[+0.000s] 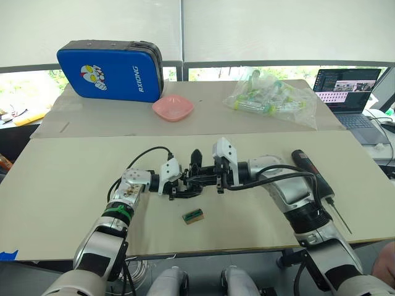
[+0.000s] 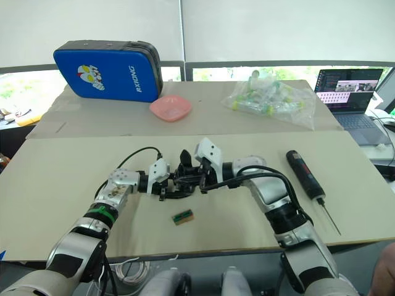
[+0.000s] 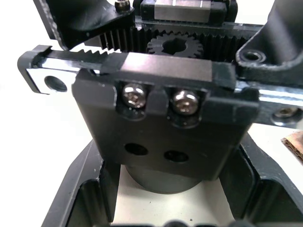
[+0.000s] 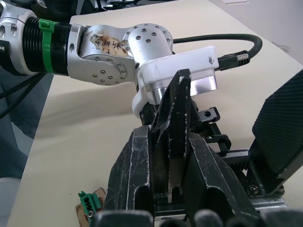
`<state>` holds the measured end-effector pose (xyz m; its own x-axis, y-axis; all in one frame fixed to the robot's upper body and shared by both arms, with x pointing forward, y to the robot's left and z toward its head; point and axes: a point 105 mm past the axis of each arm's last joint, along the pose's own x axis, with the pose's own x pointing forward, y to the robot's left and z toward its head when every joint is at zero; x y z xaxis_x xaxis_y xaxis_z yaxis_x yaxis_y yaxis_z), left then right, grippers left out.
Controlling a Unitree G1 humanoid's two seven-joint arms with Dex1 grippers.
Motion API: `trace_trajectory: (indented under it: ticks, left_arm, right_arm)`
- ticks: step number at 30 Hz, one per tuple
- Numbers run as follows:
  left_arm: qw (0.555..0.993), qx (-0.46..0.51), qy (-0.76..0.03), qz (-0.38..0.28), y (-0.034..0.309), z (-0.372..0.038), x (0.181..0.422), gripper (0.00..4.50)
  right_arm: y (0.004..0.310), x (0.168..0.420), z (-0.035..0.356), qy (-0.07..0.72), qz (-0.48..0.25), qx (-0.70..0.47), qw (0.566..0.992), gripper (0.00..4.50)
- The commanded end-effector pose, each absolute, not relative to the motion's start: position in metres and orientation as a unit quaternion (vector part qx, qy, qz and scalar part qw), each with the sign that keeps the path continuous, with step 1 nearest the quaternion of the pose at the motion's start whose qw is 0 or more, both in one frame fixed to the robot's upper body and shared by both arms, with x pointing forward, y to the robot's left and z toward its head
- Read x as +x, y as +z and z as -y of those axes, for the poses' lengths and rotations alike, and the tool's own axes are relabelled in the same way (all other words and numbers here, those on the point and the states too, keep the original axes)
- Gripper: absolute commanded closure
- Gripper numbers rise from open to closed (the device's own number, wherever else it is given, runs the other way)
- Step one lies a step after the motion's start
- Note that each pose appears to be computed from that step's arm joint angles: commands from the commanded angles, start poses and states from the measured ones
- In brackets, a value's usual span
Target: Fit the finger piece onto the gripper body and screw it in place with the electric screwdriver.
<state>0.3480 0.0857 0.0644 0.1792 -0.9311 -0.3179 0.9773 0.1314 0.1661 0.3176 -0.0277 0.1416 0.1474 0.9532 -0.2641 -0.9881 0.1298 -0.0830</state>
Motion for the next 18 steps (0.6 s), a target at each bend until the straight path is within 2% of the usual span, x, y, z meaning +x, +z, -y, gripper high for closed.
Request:
trace_trajectory:
  ticks: [1, 11, 15, 17, 18]
  left_arm:
    - [0.731, 0.172, -0.653, -0.101, 0.047, -0.088, 0.336, 2.18]
    - [0.734, 0.173, -0.649, -0.102, 0.046, -0.09, 0.336, 2.18]
    - [0.735, 0.172, -0.648, -0.102, 0.046, -0.09, 0.336, 2.18]
    - [0.736, 0.171, -0.647, -0.101, 0.045, -0.09, 0.336, 2.18]
    - [0.738, 0.17, -0.645, -0.101, 0.045, -0.09, 0.336, 2.18]
  right_arm:
    - [0.104, 0.322, 0.049, 0.619, -0.147, -0.135, 0.76, 4.08]
    - [0.121, 0.322, 0.04, 0.629, -0.111, -0.147, 0.756, 4.08]
    - [0.127, 0.313, 0.037, 0.655, -0.099, -0.153, 0.733, 4.08]
    - [0.142, 0.313, 0.033, 0.657, -0.063, -0.148, 0.736, 3.05]
    - [0.149, 0.313, 0.031, 0.655, -0.039, -0.155, 0.738, 2.71]
